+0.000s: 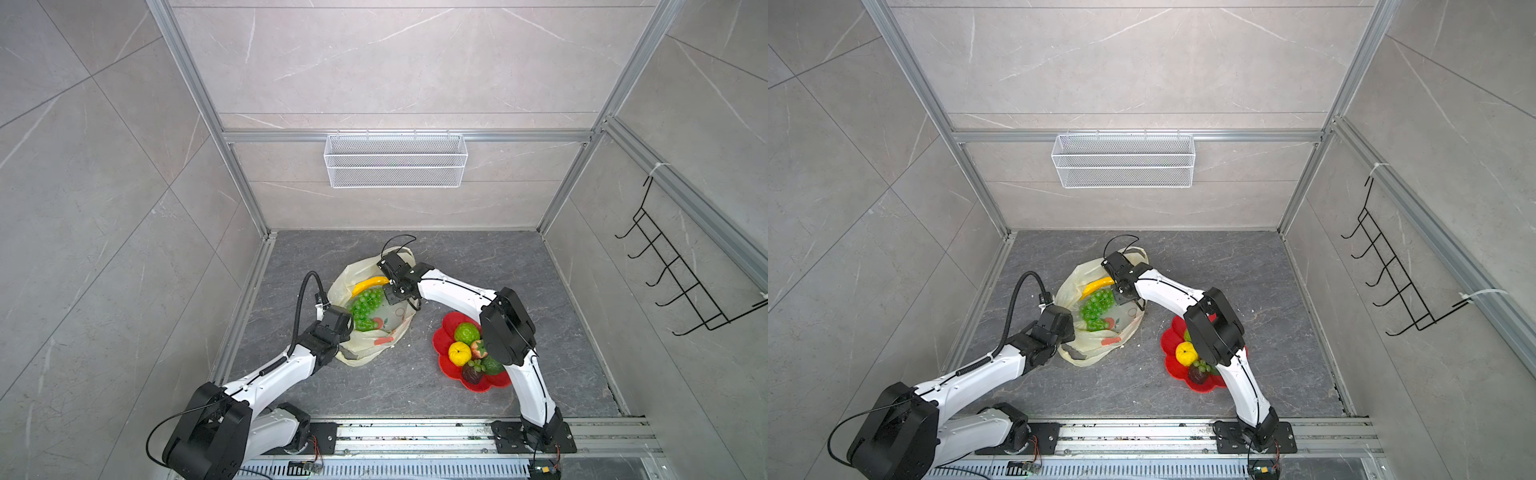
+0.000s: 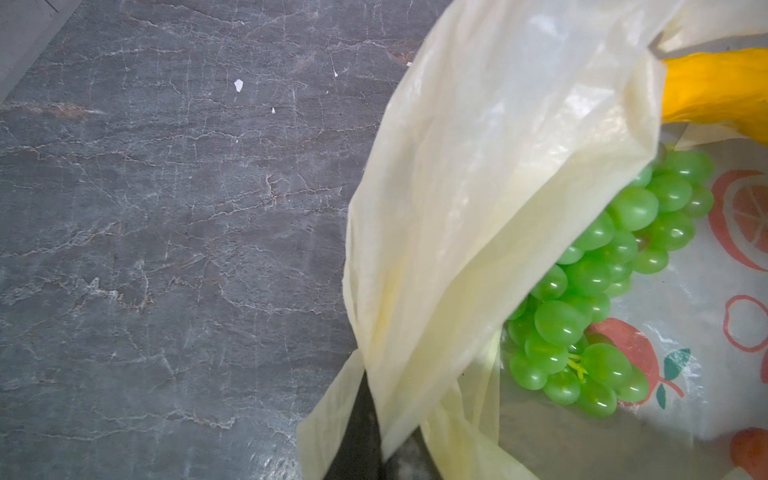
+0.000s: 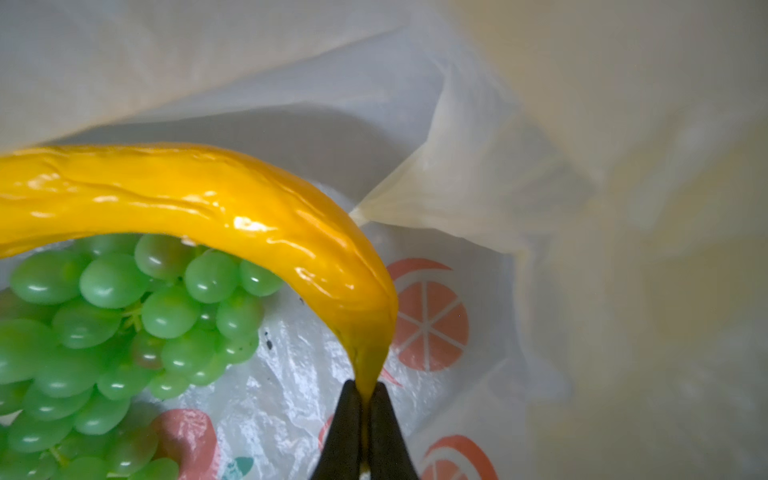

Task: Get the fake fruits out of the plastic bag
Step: 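Grasp the yellow banana by its tip with the right gripper, then lift the yellow banana out and carry it over the red bowl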

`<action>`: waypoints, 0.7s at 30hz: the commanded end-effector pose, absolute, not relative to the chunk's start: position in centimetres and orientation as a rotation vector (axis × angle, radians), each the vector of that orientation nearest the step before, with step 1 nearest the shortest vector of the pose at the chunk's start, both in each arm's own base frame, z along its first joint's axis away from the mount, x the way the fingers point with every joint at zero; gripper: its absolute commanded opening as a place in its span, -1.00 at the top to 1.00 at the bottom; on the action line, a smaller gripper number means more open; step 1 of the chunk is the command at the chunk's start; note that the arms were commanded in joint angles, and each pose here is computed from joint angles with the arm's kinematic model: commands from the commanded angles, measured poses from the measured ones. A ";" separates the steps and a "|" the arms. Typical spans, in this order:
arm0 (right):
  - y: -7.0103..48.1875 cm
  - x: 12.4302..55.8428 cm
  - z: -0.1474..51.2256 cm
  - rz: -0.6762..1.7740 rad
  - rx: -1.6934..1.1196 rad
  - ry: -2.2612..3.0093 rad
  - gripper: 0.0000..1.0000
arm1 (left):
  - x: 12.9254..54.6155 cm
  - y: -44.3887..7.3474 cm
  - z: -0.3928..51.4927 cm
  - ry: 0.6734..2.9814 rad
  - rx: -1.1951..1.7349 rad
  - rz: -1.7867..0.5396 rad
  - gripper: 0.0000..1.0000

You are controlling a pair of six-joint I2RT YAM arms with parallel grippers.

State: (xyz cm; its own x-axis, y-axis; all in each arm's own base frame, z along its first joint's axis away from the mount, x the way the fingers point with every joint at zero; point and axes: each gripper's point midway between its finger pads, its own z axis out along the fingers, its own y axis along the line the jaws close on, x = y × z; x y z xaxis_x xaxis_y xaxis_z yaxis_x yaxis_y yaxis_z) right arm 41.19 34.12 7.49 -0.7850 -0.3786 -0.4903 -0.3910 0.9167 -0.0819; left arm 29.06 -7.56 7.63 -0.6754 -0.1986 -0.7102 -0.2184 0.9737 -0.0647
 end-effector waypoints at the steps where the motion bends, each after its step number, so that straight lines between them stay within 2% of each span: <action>1: 32.1 39.9 8.3 -0.046 -0.470 2.598 0.87 | 30.0 -7.5 9.6 2.272 -0.321 0.016 1.00; 21: 27.4 34.5 14.0 -0.031 -0.365 2.577 0.91 | 30.0 -7.1 9.5 2.276 -0.343 0.018 1.00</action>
